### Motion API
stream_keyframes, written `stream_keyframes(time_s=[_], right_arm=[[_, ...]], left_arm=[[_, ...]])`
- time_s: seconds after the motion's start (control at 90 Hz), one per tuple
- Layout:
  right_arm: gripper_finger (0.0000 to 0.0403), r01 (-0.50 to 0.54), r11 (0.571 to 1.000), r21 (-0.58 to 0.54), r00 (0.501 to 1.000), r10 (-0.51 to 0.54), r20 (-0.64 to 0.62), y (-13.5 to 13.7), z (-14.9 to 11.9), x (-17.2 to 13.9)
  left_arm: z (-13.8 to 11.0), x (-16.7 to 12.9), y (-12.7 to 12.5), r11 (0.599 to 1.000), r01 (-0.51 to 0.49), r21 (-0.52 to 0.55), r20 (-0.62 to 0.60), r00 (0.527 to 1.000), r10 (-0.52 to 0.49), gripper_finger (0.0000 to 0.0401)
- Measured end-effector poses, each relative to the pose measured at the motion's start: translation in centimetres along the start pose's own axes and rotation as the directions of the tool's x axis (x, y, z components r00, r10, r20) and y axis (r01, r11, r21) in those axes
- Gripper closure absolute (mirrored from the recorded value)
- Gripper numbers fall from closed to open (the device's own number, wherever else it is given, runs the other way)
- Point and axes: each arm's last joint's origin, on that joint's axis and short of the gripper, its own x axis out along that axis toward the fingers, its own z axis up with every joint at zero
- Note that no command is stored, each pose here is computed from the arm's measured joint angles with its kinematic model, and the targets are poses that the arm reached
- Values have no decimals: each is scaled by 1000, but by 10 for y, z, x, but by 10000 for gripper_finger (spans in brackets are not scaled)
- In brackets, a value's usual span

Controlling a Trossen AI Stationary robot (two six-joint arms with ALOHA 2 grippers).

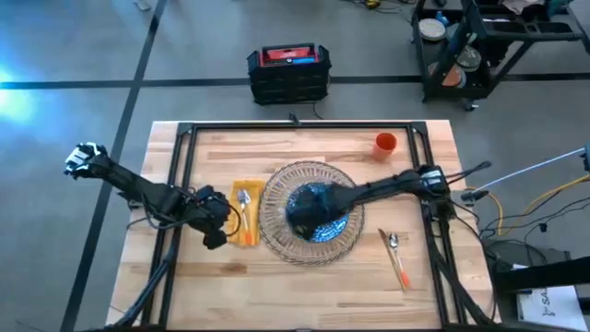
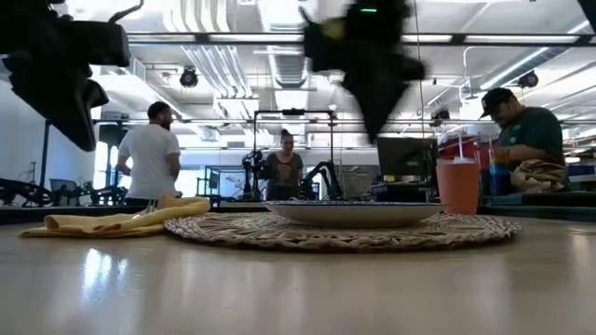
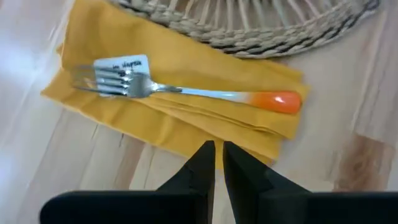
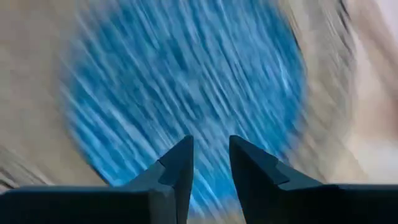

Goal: Set table place
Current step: Put the orange fork on the yellow table napkin

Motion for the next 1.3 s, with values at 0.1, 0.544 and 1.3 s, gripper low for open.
stream_keyframes(time_s=[0.1,0.544,1.3], right_arm=[[322,117,993,-34,991,-119,-59,7,-38,2],[346,83,989,124,997,-82,-14,37,-132,11],[360,-114,972,205,990,93,109,54,-123,-9]], left_arm=[[-1,4,2,999,-46,-19,36,998,47,382],[-15,40,26,982,-168,-87,38,984,172,381],[7,77,82,923,-202,-329,-27,979,204,382]])
